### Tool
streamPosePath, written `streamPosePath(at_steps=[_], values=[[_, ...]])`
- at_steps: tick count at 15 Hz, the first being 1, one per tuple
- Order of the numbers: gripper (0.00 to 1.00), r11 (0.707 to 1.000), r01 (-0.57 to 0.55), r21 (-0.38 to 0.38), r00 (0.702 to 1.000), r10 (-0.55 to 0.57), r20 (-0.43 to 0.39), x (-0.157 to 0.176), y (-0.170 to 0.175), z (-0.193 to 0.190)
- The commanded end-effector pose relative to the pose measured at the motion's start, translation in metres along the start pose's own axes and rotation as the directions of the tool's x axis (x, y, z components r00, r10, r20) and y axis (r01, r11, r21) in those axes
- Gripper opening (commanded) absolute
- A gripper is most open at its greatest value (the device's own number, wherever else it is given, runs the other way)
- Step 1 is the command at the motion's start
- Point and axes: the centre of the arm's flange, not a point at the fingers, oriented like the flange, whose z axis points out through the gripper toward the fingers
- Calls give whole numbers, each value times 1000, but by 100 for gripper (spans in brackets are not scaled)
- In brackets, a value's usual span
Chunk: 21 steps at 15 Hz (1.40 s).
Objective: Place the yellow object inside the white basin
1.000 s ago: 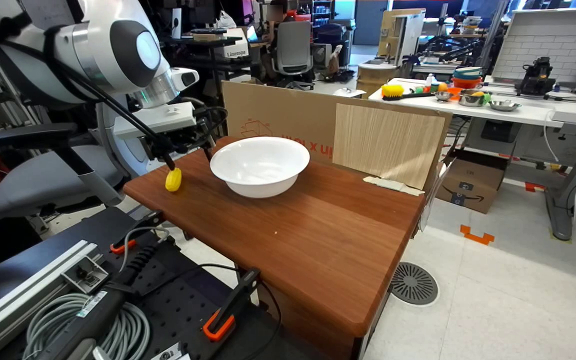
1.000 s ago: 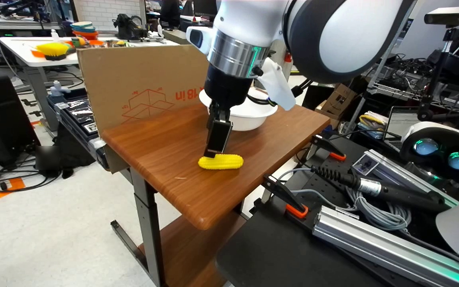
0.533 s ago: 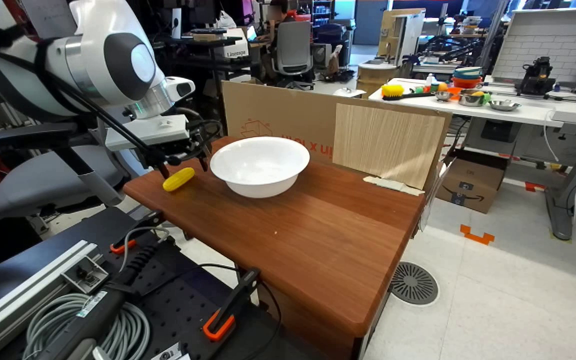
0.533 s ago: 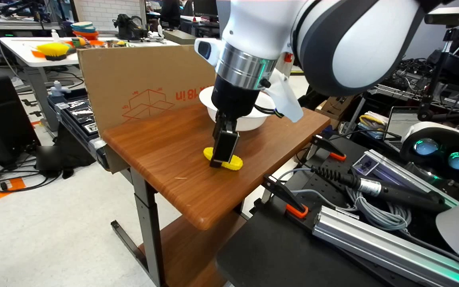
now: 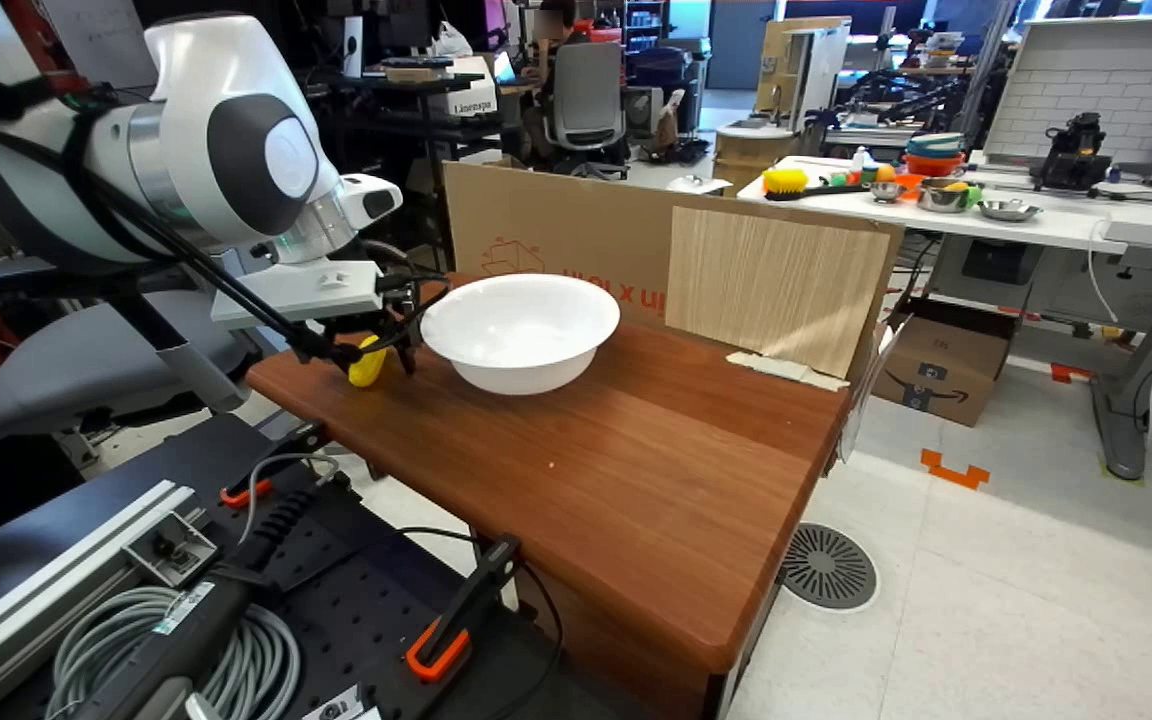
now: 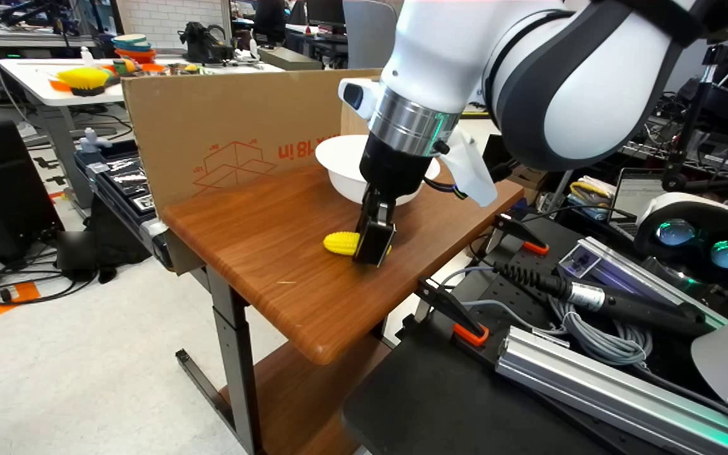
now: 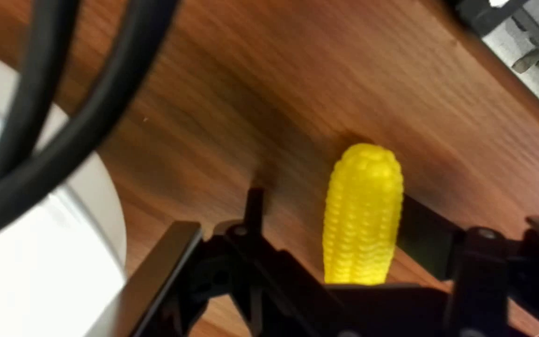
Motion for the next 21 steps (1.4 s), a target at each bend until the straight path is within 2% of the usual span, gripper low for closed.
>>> streamPosePath(at_steps=[1, 5, 10, 14, 17, 21], values=[[36, 1000, -21, -12, 1000, 21, 0, 19, -2, -6], [8, 1000, -23, -12, 999, 22, -41, 34, -6, -22], [8, 1000, -17, -7, 984, 16, -175, 48, -12, -92], [8, 990, -134, -41, 951, 117, -286, 55, 17, -142], [8, 958, -278, -65, 916, 245, -317, 45, 63, -164], [8, 892, -434, -124, 865, 375, -333, 21, 132, -169]])
